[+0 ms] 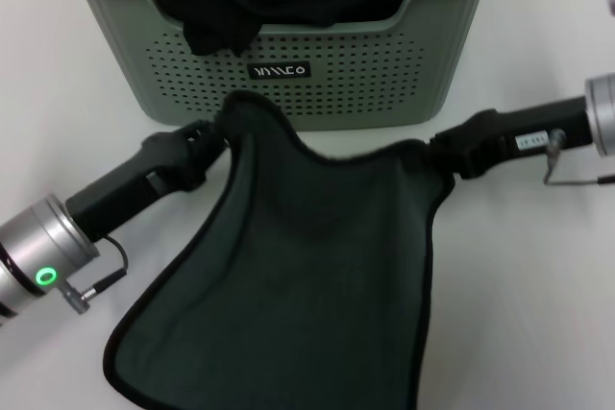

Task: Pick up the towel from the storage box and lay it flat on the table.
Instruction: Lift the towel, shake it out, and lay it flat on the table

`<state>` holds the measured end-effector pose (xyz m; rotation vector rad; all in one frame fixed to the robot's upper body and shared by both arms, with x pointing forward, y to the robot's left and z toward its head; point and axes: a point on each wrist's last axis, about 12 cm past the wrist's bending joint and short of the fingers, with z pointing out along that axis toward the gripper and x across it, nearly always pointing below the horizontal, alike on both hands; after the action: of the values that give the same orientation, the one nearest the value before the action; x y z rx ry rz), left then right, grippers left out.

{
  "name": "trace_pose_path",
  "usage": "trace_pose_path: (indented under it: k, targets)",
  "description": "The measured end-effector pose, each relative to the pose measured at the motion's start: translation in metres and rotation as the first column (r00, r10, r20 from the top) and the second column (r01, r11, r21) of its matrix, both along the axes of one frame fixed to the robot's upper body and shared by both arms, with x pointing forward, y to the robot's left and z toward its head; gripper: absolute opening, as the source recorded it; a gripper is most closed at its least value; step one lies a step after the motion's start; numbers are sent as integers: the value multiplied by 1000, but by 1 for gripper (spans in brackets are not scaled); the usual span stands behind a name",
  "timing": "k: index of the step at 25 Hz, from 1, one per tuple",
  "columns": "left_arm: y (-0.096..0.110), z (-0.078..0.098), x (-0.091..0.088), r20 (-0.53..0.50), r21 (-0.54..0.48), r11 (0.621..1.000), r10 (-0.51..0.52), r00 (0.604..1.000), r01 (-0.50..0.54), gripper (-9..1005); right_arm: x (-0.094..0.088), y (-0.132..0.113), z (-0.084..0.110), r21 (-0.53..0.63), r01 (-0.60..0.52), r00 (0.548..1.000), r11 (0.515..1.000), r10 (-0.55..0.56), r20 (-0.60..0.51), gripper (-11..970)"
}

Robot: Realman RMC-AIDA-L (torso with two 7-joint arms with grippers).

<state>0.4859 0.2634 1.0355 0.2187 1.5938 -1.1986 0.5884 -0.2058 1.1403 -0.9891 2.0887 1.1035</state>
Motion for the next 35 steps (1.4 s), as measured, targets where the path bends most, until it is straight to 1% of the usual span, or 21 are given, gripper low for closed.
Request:
trace_pose_path:
  k: [5,8,12,17,20,21,22,25,27,32,34,35]
  targets:
    - [9,-8,12,-73,44,993,112,991,-109,19,21,16,7,-141,1,1000,990,-2,-7,2]
    - [13,-12,16,-101,84,987,147,984,-138,19,30,27,9,-225,-10,1000,974,9,-3,3]
    - [22,-15,22,-115,144,977,176,978,-159,18,40,38,9,-310,-21,1000,950,24,5,3]
    - [32,-13,25,-100,218,968,150,984,-126,18,50,46,12,-375,5,999,927,13,45,5]
    - [34,-13,30,-94,267,958,137,986,-108,19,52,49,11,-396,13,998,918,11,57,5]
    - [34,-13,30,-94,267,958,137,986,-108,21,52,51,10,-405,12,998,914,13,59,6]
    - [35,-14,34,-98,312,944,140,985,-103,23,51,53,9,-416,9,998,909,17,60,6]
    - [37,-15,39,-121,337,935,158,980,-109,27,51,56,9,-429,2,998,903,25,58,6]
    - [38,-15,41,-136,336,935,164,977,-111,30,50,56,10,-426,-1,998,905,28,58,7]
    - [47,-11,39,-123,313,937,201,972,-154,189,44,48,18,-400,11,997,917,19,71,8]
    - [49,-11,38,-118,308,937,209,971,-164,232,42,44,21,-396,30,997,918,2,81,169]
    - [53,-9,35,-103,299,936,225,969,-185,254,41,42,23,-395,36,996,918,-3,85,206]
